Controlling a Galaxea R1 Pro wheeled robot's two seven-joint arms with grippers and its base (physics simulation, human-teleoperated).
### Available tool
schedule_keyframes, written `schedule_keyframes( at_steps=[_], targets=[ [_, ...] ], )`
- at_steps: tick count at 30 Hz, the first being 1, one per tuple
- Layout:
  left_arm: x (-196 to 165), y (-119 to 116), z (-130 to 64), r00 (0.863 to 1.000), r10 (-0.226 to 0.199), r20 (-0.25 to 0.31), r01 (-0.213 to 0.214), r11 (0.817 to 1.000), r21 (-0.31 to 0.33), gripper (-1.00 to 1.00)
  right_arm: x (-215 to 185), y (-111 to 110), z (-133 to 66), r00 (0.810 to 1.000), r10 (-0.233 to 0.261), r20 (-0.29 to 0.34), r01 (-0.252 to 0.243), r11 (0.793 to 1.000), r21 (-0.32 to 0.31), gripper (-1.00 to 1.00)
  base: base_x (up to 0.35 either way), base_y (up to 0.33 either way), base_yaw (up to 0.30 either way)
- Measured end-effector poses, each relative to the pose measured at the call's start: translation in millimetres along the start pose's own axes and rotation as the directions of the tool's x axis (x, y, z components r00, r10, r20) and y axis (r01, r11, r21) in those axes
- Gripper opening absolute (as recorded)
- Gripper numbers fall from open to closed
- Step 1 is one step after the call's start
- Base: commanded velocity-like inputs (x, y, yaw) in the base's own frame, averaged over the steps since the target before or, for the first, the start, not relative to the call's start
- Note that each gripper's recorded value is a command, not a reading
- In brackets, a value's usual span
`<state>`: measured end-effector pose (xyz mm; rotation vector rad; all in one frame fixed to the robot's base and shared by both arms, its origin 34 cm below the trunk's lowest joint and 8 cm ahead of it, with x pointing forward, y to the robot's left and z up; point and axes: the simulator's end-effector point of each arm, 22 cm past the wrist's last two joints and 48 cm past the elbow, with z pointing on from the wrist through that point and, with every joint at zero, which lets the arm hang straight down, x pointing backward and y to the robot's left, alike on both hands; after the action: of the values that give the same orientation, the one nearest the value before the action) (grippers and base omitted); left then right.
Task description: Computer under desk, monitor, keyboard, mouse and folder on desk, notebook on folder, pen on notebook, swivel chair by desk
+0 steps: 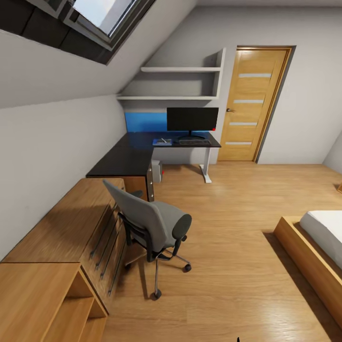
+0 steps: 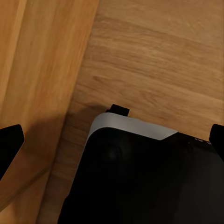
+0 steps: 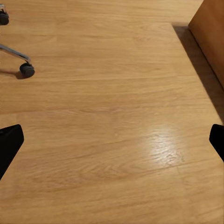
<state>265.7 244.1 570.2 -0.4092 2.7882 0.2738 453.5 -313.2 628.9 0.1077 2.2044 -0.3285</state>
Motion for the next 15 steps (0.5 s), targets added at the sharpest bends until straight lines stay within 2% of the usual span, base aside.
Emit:
schedule_keyframes(
  at_steps=[15],
  targets=[
    [4.5,-4.2,19.0,1.0,-0.001,0.0,0.001,1.0,0.001,1.0,14.2,4.3,13.2,1.0,0.0,0.0,0.0,1.0,0.0,1.0,0.0,0.0,0.0]
  ],
)
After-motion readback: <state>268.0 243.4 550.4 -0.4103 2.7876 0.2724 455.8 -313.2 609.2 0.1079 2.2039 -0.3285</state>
